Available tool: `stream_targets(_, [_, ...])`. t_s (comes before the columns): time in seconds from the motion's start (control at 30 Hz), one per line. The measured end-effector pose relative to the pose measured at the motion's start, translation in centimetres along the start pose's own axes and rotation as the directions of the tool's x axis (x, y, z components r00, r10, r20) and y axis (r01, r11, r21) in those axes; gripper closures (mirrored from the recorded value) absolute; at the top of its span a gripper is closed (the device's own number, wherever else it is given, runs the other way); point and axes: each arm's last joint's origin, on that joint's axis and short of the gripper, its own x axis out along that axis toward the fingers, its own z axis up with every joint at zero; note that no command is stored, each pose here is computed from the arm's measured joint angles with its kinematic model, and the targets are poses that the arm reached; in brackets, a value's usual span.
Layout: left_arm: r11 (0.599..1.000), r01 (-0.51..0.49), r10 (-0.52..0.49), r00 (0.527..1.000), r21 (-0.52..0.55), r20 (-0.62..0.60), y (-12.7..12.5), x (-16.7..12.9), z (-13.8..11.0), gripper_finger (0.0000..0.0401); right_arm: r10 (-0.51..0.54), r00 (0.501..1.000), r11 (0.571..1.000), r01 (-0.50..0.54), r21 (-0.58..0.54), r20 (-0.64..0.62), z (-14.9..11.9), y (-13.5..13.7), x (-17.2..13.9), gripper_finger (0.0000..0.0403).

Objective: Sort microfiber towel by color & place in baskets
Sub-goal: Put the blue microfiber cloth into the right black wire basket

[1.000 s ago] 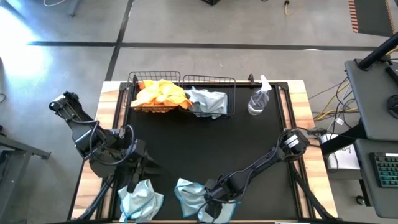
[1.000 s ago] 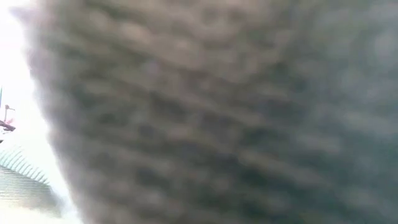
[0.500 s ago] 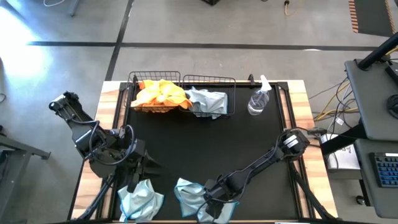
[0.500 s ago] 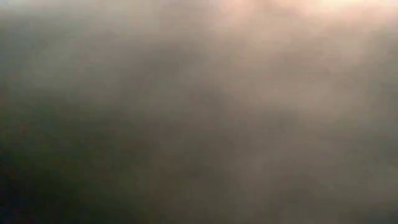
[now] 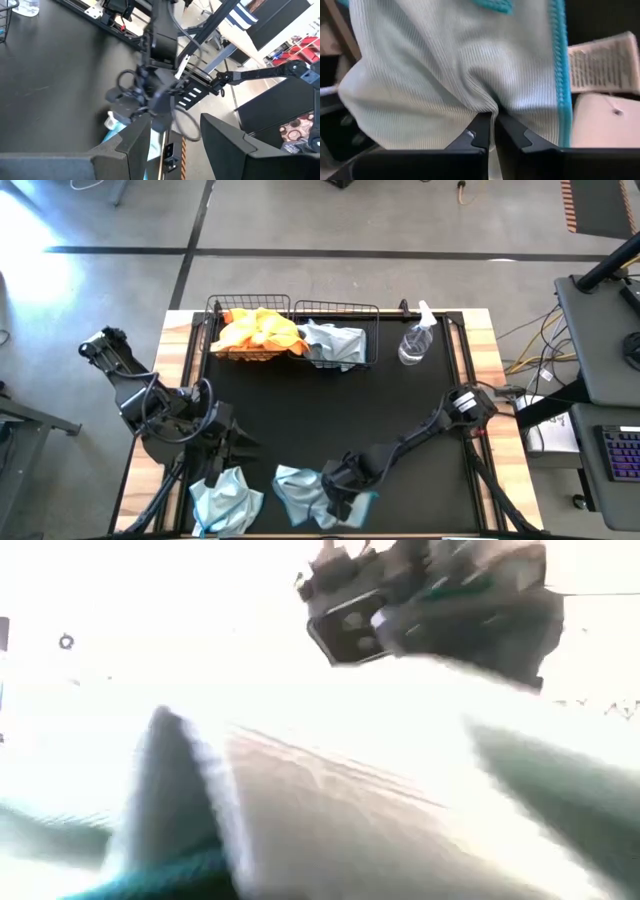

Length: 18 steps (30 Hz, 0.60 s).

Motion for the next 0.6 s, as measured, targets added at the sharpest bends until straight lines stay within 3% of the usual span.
stream_targets(0.13, [1.000, 0.006, -0.006, 1.000, -0.006, 0.006, 0.0, -0.2, 0.2, 0.0243, -0.024, 0.997, 0.999, 0.026, -0.023, 0.078, 1.6, -0.7, -2.3, 0.0393])
stream_targets(0.33, [1.000, 0.027, -0.028, 0.999, 0.016, 0.045, -0.8, -1.0, 1.5, 0.0243, -0.079, 0.963, 0.994, 0.094, -0.047, 0.256, 3.3, -1.5, -8.7, 0.0393])
stream_targets(0.6, [0.995, 0.027, -0.039, 0.991, 0.095, 0.129, -1.8, -2.3, 3.6, 0.0243, -0.142, 0.833, 0.985, 0.175, -0.010, 0.535, 4.2, -2.7, -17.3, 0.0393])
